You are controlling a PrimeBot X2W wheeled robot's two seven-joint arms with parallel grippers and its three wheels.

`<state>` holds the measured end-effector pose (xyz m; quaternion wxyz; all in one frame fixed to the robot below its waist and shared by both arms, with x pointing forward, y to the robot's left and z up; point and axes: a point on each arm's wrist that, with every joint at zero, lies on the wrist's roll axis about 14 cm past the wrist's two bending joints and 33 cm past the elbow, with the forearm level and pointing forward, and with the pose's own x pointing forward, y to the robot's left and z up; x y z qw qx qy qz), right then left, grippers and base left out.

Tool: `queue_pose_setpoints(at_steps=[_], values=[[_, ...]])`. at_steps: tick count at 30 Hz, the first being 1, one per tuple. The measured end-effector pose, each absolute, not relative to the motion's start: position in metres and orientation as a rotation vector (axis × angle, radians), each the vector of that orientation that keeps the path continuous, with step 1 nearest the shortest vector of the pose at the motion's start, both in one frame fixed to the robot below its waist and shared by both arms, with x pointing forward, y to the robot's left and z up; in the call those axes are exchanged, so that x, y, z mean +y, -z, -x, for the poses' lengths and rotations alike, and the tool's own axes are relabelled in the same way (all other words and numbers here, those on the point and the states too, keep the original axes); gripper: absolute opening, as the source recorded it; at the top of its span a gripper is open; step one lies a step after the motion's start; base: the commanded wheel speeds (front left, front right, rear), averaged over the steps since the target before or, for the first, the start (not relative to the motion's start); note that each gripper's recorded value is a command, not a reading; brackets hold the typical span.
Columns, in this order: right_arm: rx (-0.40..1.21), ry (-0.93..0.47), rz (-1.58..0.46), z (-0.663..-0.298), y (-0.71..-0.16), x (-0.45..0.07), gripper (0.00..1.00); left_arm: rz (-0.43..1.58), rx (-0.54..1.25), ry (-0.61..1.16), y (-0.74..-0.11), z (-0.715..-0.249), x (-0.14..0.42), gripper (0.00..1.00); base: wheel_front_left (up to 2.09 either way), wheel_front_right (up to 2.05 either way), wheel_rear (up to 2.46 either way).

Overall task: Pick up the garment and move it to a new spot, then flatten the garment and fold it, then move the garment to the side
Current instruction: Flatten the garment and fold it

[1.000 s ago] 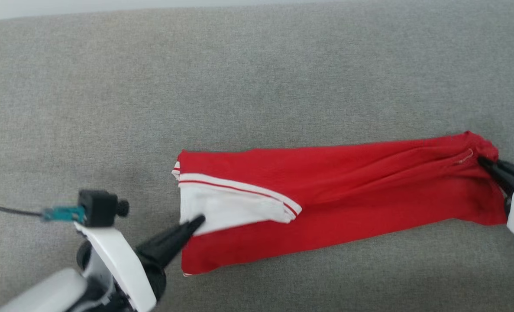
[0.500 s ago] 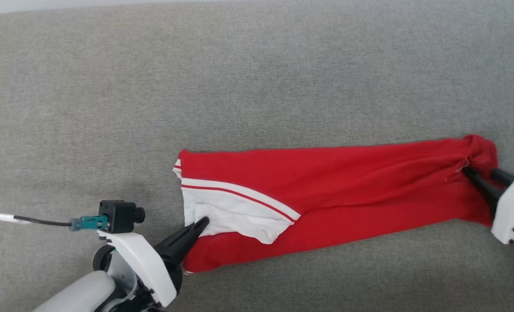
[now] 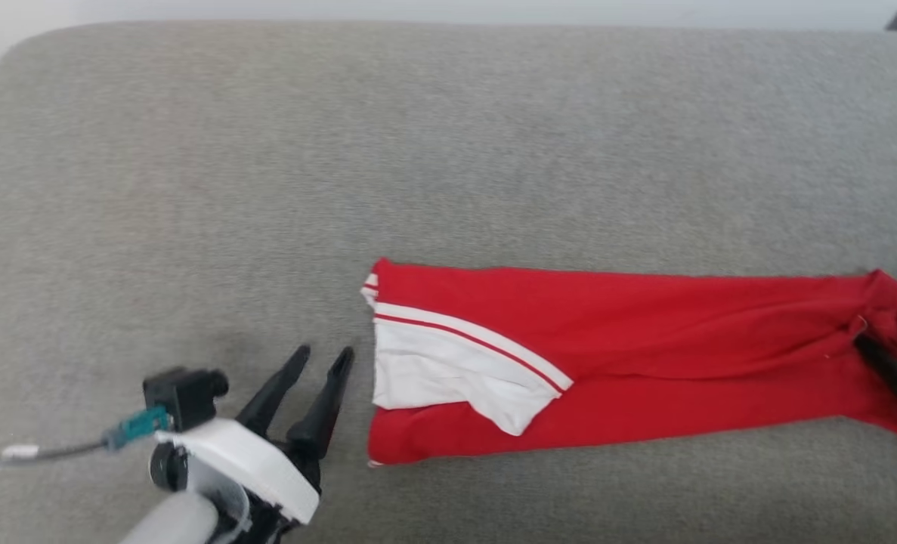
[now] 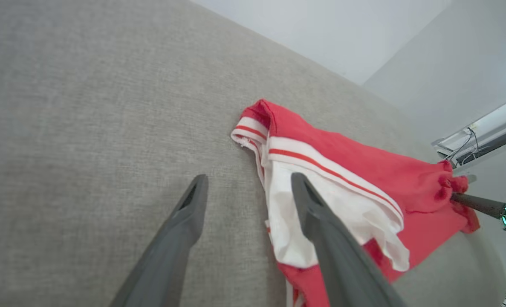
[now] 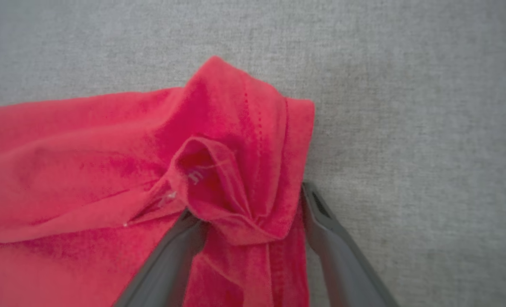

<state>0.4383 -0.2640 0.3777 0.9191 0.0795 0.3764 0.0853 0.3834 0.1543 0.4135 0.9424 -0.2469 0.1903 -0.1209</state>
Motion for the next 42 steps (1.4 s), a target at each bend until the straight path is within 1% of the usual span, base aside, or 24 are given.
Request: queue_pose_setpoints(at_steps=[3,7,10,16,17,18,19,20,24,28,29,33,34,35,39,42], values=[[0.793,-0.156,-0.189,-0.441,-0.374,-0.265,1.00,0.495,0.353,0.152,-0.410,-0.373,0.170,1.00,0.00,0.00,0.00],[0.851,-0.151,-0.192,-0.441,-0.369,-0.263,1.00,0.363,0.296,0.078,-0.412,-0.363,0.194,1.00,0.00,0.00,0.00],[0.862,-0.148,-0.191,-0.441,-0.368,-0.261,1.00,0.239,0.248,0.030,-0.420,-0.358,0.209,1.00,0.00,0.00,0.00],[0.880,-0.150,-0.186,-0.441,-0.368,-0.257,1.00,0.110,0.121,-0.021,-0.450,-0.354,0.221,1.00,0.00,0.00,0.00],[0.884,-0.149,-0.185,-0.440,-0.368,-0.257,0.74,0.101,0.116,-0.022,-0.451,-0.352,0.221,1.00,0.00,0.00,0.00],[0.887,-0.150,-0.184,-0.440,-0.368,-0.257,0.45,0.098,0.113,-0.026,-0.451,-0.351,0.221,1.00,0.00,0.00,0.00],[0.889,-0.148,-0.188,-0.440,-0.368,-0.256,0.07,0.094,0.110,-0.027,-0.452,-0.350,0.221,1.00,0.00,0.00,0.00],[0.889,-0.147,-0.192,-0.439,-0.367,-0.256,0.00,0.088,0.103,-0.029,-0.453,-0.350,0.221,1.00,0.00,0.00,0.00],[0.877,-0.136,-0.209,-0.441,-0.369,-0.256,0.00,0.080,0.097,-0.043,-0.454,-0.349,0.224,1.00,0.00,0.00,0.00],[0.845,-0.099,-0.224,-0.443,-0.376,-0.270,0.00,0.084,0.095,-0.044,-0.453,-0.350,0.225,1.00,0.00,0.00,0.00],[0.815,-0.050,-0.222,-0.446,-0.384,-0.289,0.00,0.077,0.094,-0.044,-0.453,-0.352,0.225,1.00,0.00,0.00,0.00],[0.752,0.068,-0.202,-0.445,-0.406,-0.341,0.00,0.069,0.094,-0.027,-0.453,-0.356,0.221,1.00,0.00,0.00,0.00],[0.752,0.068,-0.202,-0.445,-0.406,-0.341,0.00,0.069,0.094,-0.027,-0.453,-0.356,0.221,1.00,0.00,0.00,0.00],[0.737,0.102,-0.196,-0.444,-0.413,-0.355,0.00,0.067,0.093,-0.023,-0.453,-0.357,0.220,1.00,0.00,0.00,0.00],[0.676,0.250,-0.154,-0.430,-0.440,-0.417,0.00,0.065,0.085,0.005,-0.455,-0.361,0.212,1.00,0.00,0.00,0.00],[0.636,0.311,-0.139,-0.422,-0.455,-0.442,0.00,0.063,0.082,0.024,-0.456,-0.363,0.207,1.00,0.00,0.00,0.00]])
